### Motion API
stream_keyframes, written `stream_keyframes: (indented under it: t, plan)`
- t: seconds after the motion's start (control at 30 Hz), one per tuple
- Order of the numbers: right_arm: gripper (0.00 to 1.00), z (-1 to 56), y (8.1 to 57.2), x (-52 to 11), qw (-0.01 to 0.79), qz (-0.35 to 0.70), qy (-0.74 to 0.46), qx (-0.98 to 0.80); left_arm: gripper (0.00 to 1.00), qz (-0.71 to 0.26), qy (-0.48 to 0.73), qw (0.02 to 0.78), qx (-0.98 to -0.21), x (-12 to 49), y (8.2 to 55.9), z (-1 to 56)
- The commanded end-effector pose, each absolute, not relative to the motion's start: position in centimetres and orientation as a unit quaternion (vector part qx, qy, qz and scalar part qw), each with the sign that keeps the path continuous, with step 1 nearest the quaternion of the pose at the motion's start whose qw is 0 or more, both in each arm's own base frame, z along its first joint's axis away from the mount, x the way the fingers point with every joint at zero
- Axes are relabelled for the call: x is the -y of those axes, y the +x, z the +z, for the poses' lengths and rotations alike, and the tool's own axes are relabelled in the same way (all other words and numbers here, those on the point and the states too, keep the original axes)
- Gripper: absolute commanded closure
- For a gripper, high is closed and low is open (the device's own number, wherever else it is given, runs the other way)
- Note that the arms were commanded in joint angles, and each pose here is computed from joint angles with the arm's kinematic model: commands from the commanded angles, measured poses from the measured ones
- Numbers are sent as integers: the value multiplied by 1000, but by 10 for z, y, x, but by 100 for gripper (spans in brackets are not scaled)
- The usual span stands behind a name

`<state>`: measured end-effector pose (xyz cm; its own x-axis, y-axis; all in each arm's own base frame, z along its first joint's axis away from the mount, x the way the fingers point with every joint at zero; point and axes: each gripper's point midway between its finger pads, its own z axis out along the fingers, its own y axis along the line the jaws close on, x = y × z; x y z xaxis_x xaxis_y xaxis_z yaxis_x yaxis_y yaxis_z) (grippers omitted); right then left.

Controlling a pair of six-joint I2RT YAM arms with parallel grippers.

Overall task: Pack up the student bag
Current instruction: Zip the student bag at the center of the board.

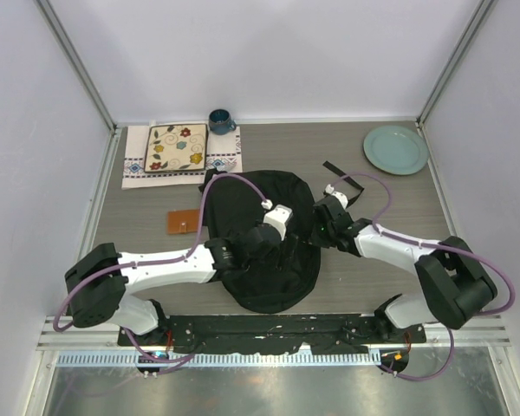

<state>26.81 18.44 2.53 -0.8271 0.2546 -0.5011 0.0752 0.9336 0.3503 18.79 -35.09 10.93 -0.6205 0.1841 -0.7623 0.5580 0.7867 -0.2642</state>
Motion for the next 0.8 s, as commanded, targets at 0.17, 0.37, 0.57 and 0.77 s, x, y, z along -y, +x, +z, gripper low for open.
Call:
stream_keyframes:
  t: [0.17,0.37,0.57,0.77]
  plan:
    - [93,75,255,-114,346,25,141,-927,25,-223,185,413,-863,328,203,131]
    - [90,103,252,-138,350,101,110,-925,24,-216,179,433,-856,317,209,148]
    - [90,101,227,-204,308,214,57,-925,23,-214,169,444,-853,310,212,157]
    - [90,68,216,-211,296,159,48,-940,22,-213,170,441,-855,310,213,157]
